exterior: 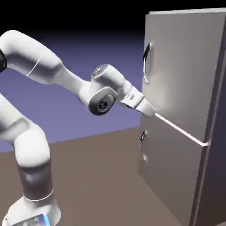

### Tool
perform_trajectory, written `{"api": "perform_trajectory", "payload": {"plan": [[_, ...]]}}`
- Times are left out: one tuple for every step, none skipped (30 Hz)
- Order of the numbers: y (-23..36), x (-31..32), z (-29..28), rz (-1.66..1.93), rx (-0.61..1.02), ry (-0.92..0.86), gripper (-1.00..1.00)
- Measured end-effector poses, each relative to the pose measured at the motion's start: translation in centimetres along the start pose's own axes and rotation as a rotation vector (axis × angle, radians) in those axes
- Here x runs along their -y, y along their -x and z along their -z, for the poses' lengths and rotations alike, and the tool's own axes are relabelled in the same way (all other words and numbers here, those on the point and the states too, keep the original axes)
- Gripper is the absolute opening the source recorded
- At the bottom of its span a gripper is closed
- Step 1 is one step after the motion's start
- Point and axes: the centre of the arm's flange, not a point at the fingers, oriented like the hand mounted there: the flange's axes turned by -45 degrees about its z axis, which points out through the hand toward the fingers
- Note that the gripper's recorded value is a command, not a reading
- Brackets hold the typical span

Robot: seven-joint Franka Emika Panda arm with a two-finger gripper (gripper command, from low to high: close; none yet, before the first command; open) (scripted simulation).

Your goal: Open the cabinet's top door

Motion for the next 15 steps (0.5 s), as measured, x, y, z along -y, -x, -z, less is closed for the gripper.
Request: {"api": "perform_trajectory", "payload": {"plan": [[-0.3, -0.2, 0.4, -0.004, -0.013, 0.000, 0.00], [-0.7, -0.5, 0.7, -0.008, -0.025, -0.001, 0.00], [-1.0, -0.7, 1.1, -0.012, -0.038, -0.001, 0.00], [-1.2, -1.0, 1.4, -0.015, -0.051, -0.002, 0.00], [-1.5, -1.2, 1.8, -0.019, -0.064, -0.002, 0.00], [-1.8, -1.4, 2.2, -0.022, -0.078, -0.002, 0.00], [-2.0, -1.6, 2.5, -0.025, -0.091, -0.003, 0.00], [-2.2, -1.8, 2.9, -0.028, -0.104, -0.003, 0.00], [-2.4, -2.0, 3.3, -0.031, -0.118, -0.003, 0.00], [-2.6, -2.1, 3.6, -0.034, -0.131, -0.003, 0.00], [-2.8, -2.3, 4.0, -0.037, -0.145, -0.003, 0.00], [-3.0, -2.5, 4.3, -0.039, -0.158, -0.003, 0.00], [-3.1, -2.6, 4.7, -0.042, -0.172, -0.003, 0.00], [-3.3, -2.7, 5.0, -0.044, -0.186, -0.003, 0.00], [-3.4, -2.8, 5.4, -0.046, -0.200, -0.003, 0.00]]}}
